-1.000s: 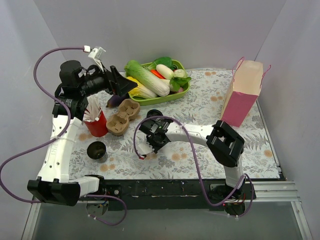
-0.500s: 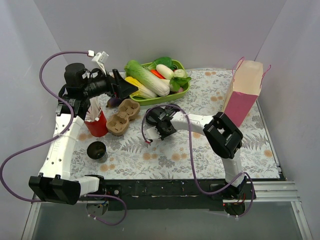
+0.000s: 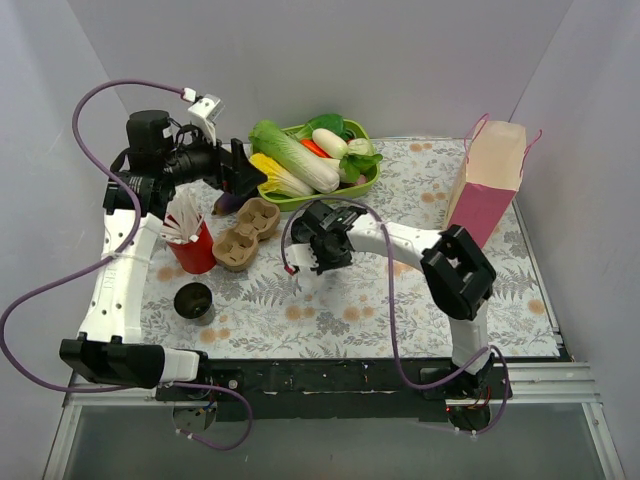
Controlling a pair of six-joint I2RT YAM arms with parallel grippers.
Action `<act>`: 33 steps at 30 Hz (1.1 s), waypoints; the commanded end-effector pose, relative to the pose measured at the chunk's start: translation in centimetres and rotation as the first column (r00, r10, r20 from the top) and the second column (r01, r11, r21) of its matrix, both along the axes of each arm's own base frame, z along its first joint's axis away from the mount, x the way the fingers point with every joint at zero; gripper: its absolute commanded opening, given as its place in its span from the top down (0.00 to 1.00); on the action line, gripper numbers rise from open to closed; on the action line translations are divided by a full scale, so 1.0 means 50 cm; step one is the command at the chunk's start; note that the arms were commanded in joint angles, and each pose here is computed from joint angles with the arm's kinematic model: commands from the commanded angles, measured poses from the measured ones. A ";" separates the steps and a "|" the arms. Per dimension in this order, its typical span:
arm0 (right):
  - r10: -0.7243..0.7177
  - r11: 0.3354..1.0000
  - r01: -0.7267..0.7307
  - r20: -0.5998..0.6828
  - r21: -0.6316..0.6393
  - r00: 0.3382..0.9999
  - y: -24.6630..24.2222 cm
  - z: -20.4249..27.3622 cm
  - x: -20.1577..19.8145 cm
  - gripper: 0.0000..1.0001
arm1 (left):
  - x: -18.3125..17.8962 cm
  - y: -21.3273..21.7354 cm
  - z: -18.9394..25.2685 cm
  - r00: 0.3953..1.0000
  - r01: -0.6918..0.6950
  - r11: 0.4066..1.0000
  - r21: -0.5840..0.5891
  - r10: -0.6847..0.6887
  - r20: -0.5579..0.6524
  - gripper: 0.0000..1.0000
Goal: Pack the takeout coffee
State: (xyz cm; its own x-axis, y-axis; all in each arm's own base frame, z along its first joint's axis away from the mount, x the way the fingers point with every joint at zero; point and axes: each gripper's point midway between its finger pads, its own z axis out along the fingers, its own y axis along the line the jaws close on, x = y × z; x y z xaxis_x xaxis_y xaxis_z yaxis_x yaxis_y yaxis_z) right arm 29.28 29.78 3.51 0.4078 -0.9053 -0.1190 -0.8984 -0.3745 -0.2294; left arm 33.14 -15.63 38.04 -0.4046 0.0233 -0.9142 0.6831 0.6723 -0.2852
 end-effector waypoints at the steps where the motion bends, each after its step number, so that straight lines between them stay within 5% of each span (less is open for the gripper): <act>1: -0.160 0.870 0.201 -0.127 0.451 0.979 0.056 0.277 -0.054 0.84 | -0.053 0.047 -0.084 0.996 0.085 0.963 0.254 -0.078 -0.039 0.04; 4: -0.312 0.660 0.378 -0.220 0.649 0.924 0.026 0.403 -0.043 0.37 | -0.051 0.072 -0.139 0.984 0.086 0.941 0.327 -0.029 -0.176 0.06; 6: -0.385 0.554 0.473 -0.292 0.685 0.875 -0.010 0.442 -0.023 0.28 | -0.037 0.082 -0.190 0.961 0.106 0.927 0.360 -0.002 -0.277 0.11; 8: -0.455 0.449 0.602 -0.410 0.660 0.790 -0.046 0.464 -0.014 0.28 | -0.016 0.087 -0.231 0.940 0.096 0.920 0.380 0.042 -0.338 0.14; 12: -0.450 0.365 0.723 -0.568 0.586 0.688 -0.068 0.454 -0.021 0.31 | 0.014 0.090 -0.304 0.905 0.141 0.883 0.447 0.069 -0.420 0.19; 21: -0.487 0.245 0.742 -0.583 0.624 0.650 -0.121 0.468 0.009 0.31 | 0.075 0.113 -0.406 0.886 0.186 0.808 0.560 0.108 -0.450 0.27; 33: -0.511 0.202 0.772 -0.608 0.602 0.608 -0.150 0.449 0.029 0.32 | 0.106 0.116 -0.507 0.861 0.215 0.789 0.576 0.125 -0.493 0.39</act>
